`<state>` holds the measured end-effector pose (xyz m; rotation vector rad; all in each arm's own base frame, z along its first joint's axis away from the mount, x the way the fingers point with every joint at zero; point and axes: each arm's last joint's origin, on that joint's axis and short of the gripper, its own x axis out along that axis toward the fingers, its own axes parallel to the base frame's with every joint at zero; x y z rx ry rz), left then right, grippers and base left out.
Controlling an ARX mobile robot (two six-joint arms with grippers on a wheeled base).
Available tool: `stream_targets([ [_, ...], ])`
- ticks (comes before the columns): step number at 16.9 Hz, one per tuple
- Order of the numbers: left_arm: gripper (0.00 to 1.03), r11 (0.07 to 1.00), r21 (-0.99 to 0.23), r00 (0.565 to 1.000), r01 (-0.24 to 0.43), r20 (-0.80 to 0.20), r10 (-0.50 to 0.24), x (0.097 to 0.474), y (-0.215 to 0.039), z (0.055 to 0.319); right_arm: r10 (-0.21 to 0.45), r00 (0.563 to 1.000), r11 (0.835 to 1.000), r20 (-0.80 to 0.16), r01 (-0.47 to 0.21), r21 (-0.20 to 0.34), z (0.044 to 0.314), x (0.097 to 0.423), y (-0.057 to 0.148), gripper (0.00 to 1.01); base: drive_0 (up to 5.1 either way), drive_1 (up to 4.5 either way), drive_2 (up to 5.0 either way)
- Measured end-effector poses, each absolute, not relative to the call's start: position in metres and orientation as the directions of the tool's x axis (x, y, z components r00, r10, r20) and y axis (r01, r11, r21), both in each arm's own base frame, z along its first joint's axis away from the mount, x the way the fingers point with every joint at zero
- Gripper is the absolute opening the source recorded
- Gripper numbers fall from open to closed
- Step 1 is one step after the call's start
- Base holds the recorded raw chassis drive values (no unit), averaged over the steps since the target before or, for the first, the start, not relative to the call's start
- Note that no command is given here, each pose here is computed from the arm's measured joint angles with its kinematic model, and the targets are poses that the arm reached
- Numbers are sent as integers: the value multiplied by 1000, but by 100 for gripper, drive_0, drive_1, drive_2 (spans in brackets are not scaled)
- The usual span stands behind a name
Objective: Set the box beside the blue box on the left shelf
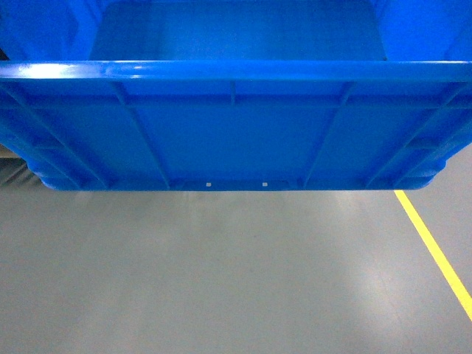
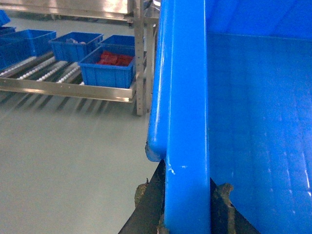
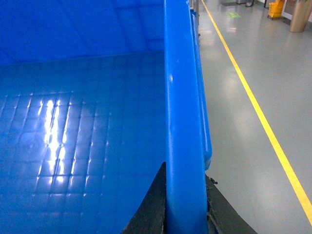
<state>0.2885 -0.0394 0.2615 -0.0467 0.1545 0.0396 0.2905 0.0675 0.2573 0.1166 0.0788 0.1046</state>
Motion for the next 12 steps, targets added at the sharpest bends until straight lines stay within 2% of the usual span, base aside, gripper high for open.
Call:
stream_targets([
  [12,8,998,-45,988,-41,-150,34,289,-39,262,108,992,988,-70,-99,122,258,291,67,8,-2,424,-427],
])
